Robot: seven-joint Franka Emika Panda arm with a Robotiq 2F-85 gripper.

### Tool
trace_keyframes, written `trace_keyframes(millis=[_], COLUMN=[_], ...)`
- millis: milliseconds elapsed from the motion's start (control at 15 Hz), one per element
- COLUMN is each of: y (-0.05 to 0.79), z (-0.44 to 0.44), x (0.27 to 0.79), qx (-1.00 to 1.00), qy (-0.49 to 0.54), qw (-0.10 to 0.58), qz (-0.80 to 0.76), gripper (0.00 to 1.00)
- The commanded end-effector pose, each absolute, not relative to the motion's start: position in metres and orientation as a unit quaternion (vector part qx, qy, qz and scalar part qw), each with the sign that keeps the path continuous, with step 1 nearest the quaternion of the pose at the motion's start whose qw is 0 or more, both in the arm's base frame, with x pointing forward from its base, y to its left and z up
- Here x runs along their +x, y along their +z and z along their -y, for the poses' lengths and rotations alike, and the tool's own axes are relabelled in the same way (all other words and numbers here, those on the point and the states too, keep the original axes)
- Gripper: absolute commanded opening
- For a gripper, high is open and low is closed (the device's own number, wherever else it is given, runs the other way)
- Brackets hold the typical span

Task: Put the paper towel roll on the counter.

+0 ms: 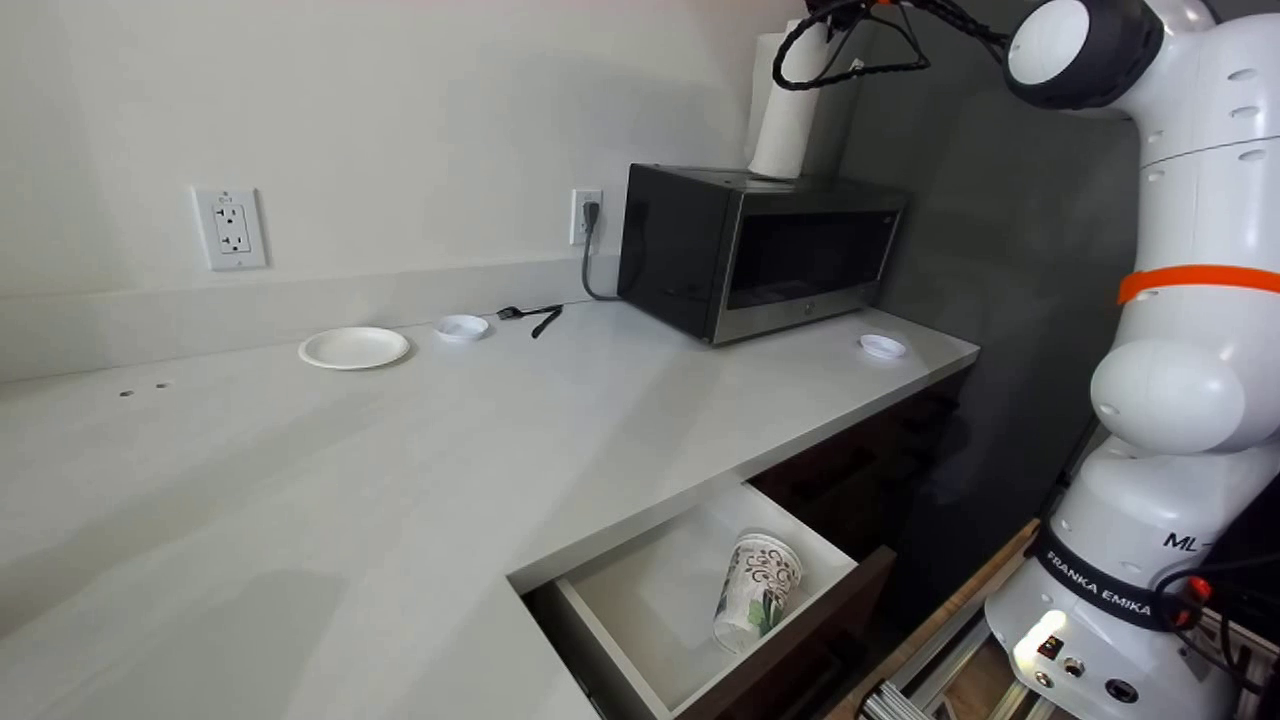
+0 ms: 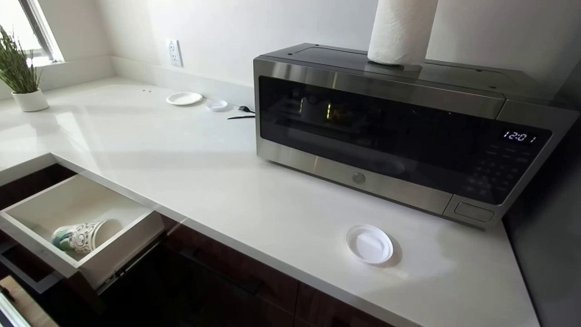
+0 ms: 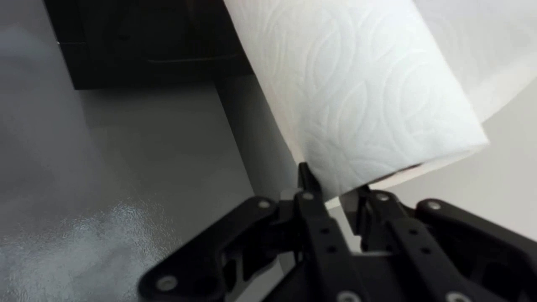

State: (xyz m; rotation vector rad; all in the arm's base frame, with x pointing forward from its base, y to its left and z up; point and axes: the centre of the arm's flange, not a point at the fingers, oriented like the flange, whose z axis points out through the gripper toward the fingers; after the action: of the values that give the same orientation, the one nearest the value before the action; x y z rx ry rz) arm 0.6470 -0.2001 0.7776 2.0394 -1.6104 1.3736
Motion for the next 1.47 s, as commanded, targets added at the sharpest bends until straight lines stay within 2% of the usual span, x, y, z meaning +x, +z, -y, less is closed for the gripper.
trace_keyframes(millis=[0, 67, 267, 467, 733, 1000, 1400], y=[0.813, 0.825, 0.851, 0.861, 0.850, 0.812, 0.724], z=[0.193, 0.193, 0.195, 0.200, 0.202, 0.185, 0.161], x=[0.619, 0.601, 0.550, 0.486, 0.420, 0.382, 0.366], qx=[0.685, 0.683, 0.692, 0.684, 0.676, 0.677, 0.637], qy=[0.469, 0.474, 0.475, 0.464, 0.392, 0.317, 0.257], qw=[0.101, 0.096, 0.095, 0.134, 0.165, 0.155, 0.189], qz=[0.549, 0.547, 0.536, 0.547, 0.602, 0.646, 0.702], gripper=[0.04, 0.02, 0.03, 0.03, 0.03, 0.03, 0.03])
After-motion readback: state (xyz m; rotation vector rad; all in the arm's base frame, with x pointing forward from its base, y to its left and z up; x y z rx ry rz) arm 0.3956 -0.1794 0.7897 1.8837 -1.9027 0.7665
